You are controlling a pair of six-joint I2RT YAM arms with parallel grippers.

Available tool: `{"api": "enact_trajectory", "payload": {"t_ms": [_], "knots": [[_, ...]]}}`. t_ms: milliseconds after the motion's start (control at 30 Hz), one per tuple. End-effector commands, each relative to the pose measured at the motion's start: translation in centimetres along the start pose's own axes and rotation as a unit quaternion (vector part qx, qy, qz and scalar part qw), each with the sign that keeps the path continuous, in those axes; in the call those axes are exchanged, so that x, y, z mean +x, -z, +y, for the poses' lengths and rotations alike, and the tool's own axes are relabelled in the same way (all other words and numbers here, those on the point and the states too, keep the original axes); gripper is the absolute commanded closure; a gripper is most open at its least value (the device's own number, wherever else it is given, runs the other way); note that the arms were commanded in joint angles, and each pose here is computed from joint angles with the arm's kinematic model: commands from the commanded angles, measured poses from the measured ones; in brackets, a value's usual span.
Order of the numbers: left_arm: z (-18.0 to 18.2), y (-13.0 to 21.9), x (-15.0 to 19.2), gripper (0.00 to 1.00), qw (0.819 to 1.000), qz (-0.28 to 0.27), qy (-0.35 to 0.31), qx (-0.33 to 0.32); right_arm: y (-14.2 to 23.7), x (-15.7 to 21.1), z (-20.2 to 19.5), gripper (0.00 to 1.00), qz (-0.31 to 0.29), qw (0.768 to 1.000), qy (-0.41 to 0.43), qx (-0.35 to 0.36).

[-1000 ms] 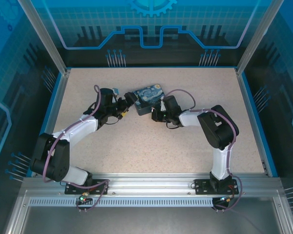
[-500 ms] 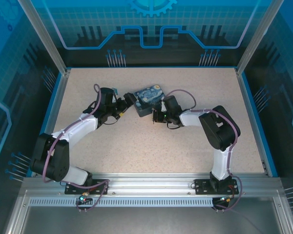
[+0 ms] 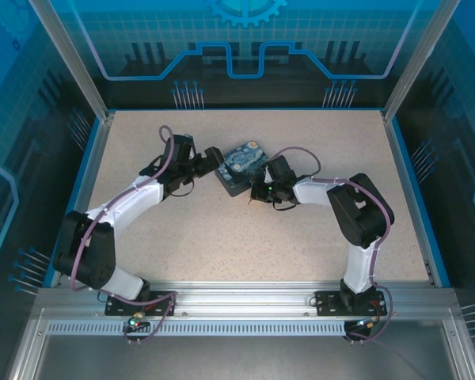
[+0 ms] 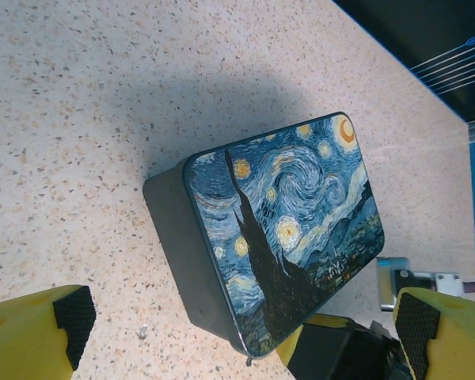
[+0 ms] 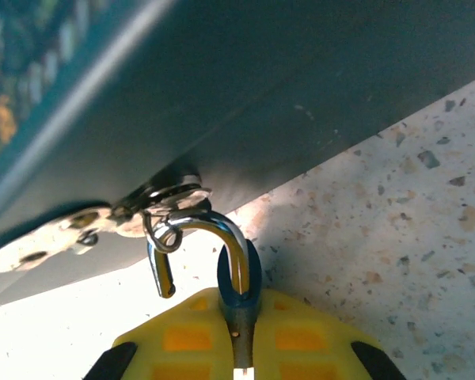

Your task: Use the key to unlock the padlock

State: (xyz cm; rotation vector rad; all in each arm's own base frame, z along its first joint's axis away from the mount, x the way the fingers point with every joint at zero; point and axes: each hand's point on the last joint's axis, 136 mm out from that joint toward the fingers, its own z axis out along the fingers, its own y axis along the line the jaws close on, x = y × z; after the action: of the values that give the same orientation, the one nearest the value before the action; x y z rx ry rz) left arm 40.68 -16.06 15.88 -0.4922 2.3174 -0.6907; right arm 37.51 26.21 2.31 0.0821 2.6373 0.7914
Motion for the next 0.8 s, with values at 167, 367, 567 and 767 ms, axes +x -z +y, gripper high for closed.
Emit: {"api": "enact_trajectory", "payload": {"t_ms": [167,367,567,767], "knots": [[1.2,-3.0,2.3,0.01,0.996,0.027,-0.065,-0.061,0.8,0.1,-0.4,1.0,0.003,0.998,-0.042,-0.038],[1.6,-4.4,3.6,0.01,0.992,0.044,-0.086,-0.082,1.1,-0.4,-0.3,1.0,-0.006,0.996,-0.053,-0.067],[2.4,-5.4,4.8,0.01,0.988,0.064,-0.097,-0.103,1.6,-1.1,0.1,1.0,-0.016,0.992,-0.06,-0.106],[3.2,-6.1,5.9,0.01,0.983,0.081,-0.108,-0.122,2.0,-1.9,0.6,1.0,-0.025,0.988,-0.069,-0.139]]}}
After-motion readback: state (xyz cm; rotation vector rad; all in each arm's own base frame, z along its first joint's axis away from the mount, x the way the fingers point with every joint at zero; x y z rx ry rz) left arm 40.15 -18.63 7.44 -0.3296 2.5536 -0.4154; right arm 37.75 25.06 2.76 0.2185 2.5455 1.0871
